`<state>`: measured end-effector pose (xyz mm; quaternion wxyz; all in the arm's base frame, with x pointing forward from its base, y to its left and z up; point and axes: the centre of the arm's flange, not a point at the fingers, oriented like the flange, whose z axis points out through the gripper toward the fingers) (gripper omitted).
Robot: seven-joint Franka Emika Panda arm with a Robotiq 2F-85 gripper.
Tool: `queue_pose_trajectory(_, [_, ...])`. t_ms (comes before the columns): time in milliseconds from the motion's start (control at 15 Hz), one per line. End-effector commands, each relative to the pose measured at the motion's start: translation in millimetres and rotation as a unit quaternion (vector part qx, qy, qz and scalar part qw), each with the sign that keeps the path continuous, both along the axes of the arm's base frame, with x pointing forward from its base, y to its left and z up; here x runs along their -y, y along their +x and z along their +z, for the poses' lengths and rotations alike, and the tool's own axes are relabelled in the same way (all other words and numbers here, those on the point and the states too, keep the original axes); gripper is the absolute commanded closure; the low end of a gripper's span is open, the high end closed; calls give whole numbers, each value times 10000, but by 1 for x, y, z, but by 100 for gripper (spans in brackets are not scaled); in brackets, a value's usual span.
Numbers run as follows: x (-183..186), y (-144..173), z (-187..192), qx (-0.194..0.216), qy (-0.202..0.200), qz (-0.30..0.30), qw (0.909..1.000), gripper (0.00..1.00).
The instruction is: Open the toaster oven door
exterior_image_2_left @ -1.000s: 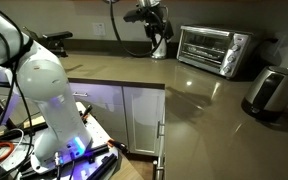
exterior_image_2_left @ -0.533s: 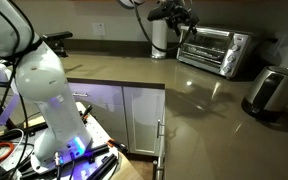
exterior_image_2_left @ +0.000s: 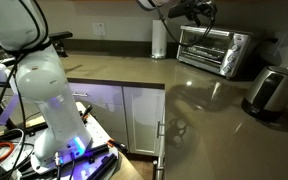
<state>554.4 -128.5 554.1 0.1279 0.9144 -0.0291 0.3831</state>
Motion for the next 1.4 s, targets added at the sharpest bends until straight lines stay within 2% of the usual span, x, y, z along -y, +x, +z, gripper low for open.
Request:
queue_pose_trajectory(0, [16,46,7,138,-95,225,9996,38])
queue_pose_trajectory(67, [18,54,8,135,-128,245,9995,37])
queue_pose_trajectory(133, [19,64,10,118,-179,275,9994,44])
queue_pose_trajectory(200, [20,71,11,114,-215,306,9992,44])
queue_pose_trajectory(267, [23,79,12,109,-264,338,9990,59])
queue_pose_trajectory(333, [24,86,13,123,-288,364,9988,69])
queue_pose_trajectory(400, [24,92,13,132,-323,398,9986,67])
queue_pose_trajectory(667, [21,113,10,185,-478,455,9976,44])
queue_pose_trajectory(733, [20,116,9,215,-503,474,9974,41])
queue_pose_trajectory(867, [13,119,7,156,-492,590,9969,16])
queue_pose_trajectory(933, [13,107,3,205,-403,401,9982,40])
queue_pose_trajectory(1133, [7,113,-1,187,-424,482,9978,22])
queue_pose_trajectory(1200, [6,113,0,188,-426,485,9977,1])
queue_pose_trajectory(1267, [2,114,-7,196,-396,462,9980,4])
queue_pose_trajectory(1333, [-1,114,-12,218,-407,410,9981,2])
